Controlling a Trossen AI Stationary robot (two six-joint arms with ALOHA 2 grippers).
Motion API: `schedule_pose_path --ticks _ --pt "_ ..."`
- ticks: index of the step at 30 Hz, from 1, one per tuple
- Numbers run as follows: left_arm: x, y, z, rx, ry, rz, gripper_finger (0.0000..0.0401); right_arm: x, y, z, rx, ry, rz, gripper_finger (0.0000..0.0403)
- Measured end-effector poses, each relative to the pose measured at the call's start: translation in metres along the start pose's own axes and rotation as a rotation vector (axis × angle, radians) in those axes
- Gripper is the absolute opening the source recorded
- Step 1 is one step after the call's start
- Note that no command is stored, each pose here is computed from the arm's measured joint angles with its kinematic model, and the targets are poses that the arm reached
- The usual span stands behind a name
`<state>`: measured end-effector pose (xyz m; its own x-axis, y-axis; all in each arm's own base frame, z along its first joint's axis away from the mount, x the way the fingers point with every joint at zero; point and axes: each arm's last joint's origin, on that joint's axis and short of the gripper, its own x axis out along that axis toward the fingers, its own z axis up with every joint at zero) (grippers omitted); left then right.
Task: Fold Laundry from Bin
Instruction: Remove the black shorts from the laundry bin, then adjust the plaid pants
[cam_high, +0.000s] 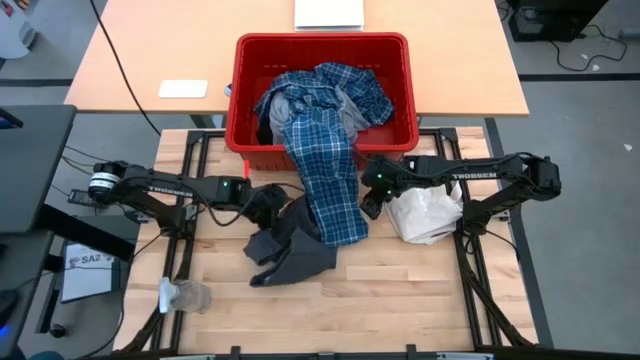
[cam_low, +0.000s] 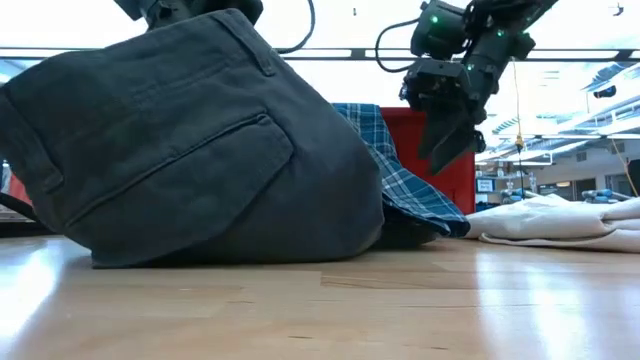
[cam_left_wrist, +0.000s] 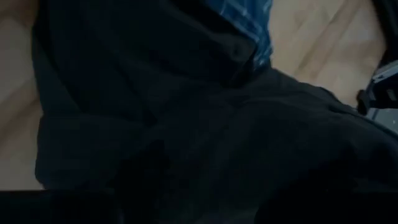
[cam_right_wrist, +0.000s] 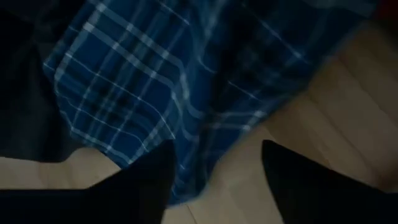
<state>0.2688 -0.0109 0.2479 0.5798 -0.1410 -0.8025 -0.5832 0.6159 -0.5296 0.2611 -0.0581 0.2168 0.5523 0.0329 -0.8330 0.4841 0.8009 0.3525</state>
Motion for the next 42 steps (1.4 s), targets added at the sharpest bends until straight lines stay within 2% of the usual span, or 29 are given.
schedule_pose_path --ticks 4,6,9,15,21,27,30,34,36,40,42 --pt "-0.005 0.003 0.006 -0.032 -0.011 -0.017 0.0318 0.011 -0.001 -0.003 0.035 -0.080 0.065 0.0295" --pt "-0.010 0.006 0.010 -0.052 -0.017 -0.034 0.0322 0.015 -0.003 -0.006 0.069 -0.108 0.073 0.0298" --pt "-0.020 0.011 0.016 -0.081 -0.049 -0.051 0.0322 0.021 -0.007 -0.010 0.086 -0.156 0.067 0.0281" --pt "-0.030 0.020 0.023 -0.145 -0.077 -0.040 0.0323 0.030 -0.013 -0.019 0.087 -0.199 0.102 0.0197" --pt "-0.031 0.022 0.024 -0.143 -0.082 -0.038 0.0323 0.038 -0.019 -0.030 0.090 -0.215 0.134 0.0108" --pt "-0.034 0.016 0.029 -0.143 -0.134 -0.102 0.0323 0.038 -0.016 -0.032 0.063 -0.184 0.239 0.0016" --pt "-0.038 0.011 0.034 -0.129 -0.203 -0.146 0.0323 0.036 -0.012 -0.027 0.067 -0.215 0.321 0.0010" --pt "-0.045 0.005 0.038 -0.055 -0.289 -0.202 0.0319 0.030 -0.004 -0.018 0.097 -0.270 0.451 0.0005" --pt "-0.050 -0.001 0.042 0.022 -0.352 -0.252 0.0311 0.025 0.000 -0.012 0.110 -0.315 0.532 0.0004" --pt "-0.061 -0.022 0.044 0.272 -0.519 -0.380 0.0288 0.009 0.007 0.003 0.150 -0.438 0.713 0.0003" --pt "-0.064 -0.032 0.041 0.411 -0.600 -0.397 0.0276 -0.001 0.007 0.012 0.178 -0.511 0.790 0.0002"
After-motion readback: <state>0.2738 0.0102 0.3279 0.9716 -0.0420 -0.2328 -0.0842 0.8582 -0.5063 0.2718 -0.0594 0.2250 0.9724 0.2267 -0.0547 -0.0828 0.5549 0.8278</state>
